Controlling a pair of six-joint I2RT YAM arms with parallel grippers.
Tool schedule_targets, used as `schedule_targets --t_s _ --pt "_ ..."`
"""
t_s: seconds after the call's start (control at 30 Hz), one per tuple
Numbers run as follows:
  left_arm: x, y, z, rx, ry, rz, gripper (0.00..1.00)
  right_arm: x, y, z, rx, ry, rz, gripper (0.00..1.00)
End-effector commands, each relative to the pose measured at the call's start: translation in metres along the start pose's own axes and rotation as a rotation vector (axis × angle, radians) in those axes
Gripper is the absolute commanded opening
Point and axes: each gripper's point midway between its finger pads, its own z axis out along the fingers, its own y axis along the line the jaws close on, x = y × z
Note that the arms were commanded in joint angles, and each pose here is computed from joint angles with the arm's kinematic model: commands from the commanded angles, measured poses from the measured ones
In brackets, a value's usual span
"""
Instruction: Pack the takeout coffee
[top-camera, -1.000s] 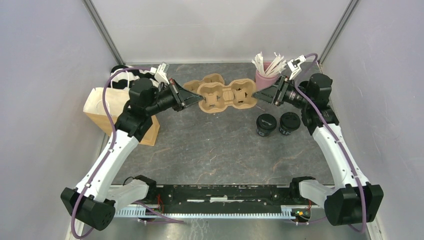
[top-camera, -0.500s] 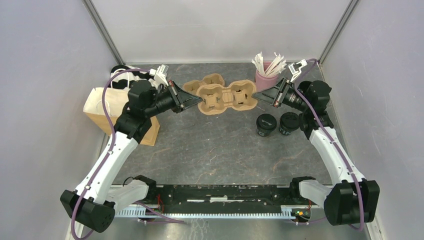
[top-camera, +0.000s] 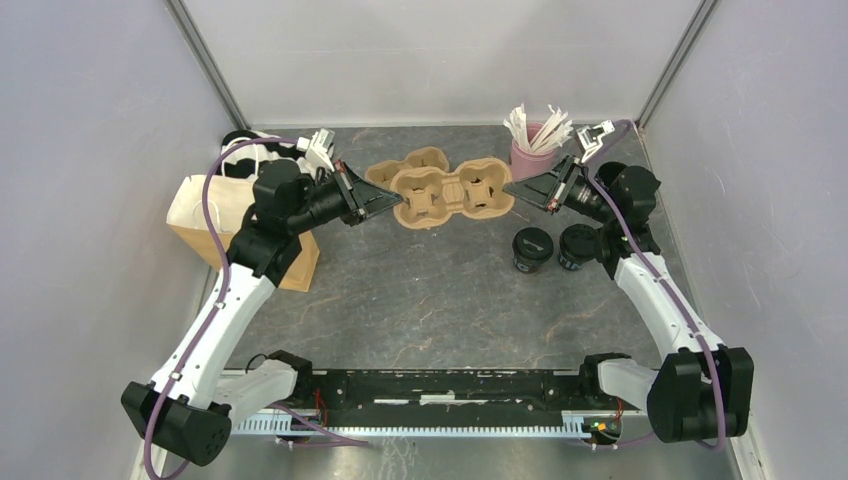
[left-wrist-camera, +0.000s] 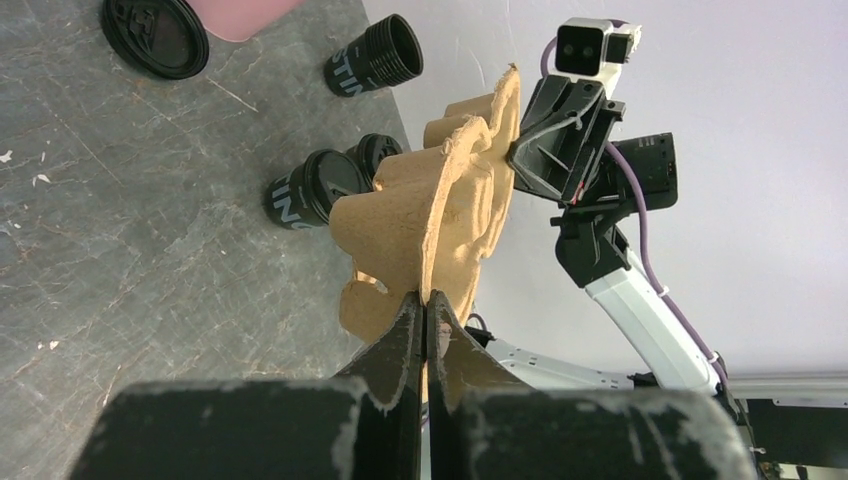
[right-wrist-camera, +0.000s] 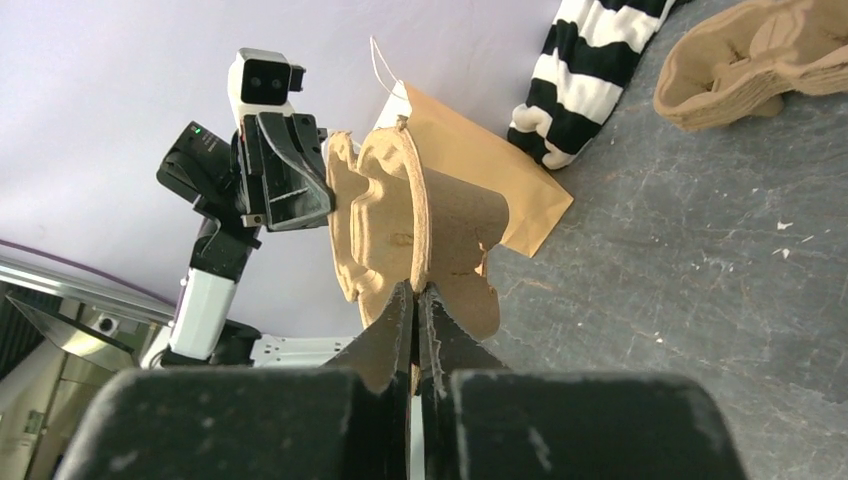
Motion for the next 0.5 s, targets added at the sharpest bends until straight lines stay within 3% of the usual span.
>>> schedule_targets --t_s 0.0,0.03,0.13,0.23,0.33,0.47 --pt "0.0 -0.001 -0.005 0.007 0.005 0.064 0.03 -0.004 0.013 -0.001 -0.051 -0.006 -0.057 0.0" --pt "-0.001 0.003 -0.005 -0.022 0.005 0.063 0.11 -0.004 0.01 0.0 -0.026 0.005 -0.073 0.0" --pt "-0.012 0.018 -0.012 -0.175 -0.016 0.092 0.54 -0.009 -0.003 -0.003 0.106 0.037 -0.177 0.0" --pt "-0.028 0.035 -0.031 -0.395 -0.037 0.124 0.82 -0.007 -0.012 -0.014 0.238 0.069 -0.237 0.0" --pt "-0.052 0.042 -0.058 -0.59 -0.089 0.183 0.88 0.002 -0.011 -0.025 0.277 0.074 -0.257 0.0" --pt "-0.089 0.059 -0.121 -0.94 -0.253 0.259 0.88 0.022 -0.004 -0.037 0.279 0.09 -0.273 0.0"
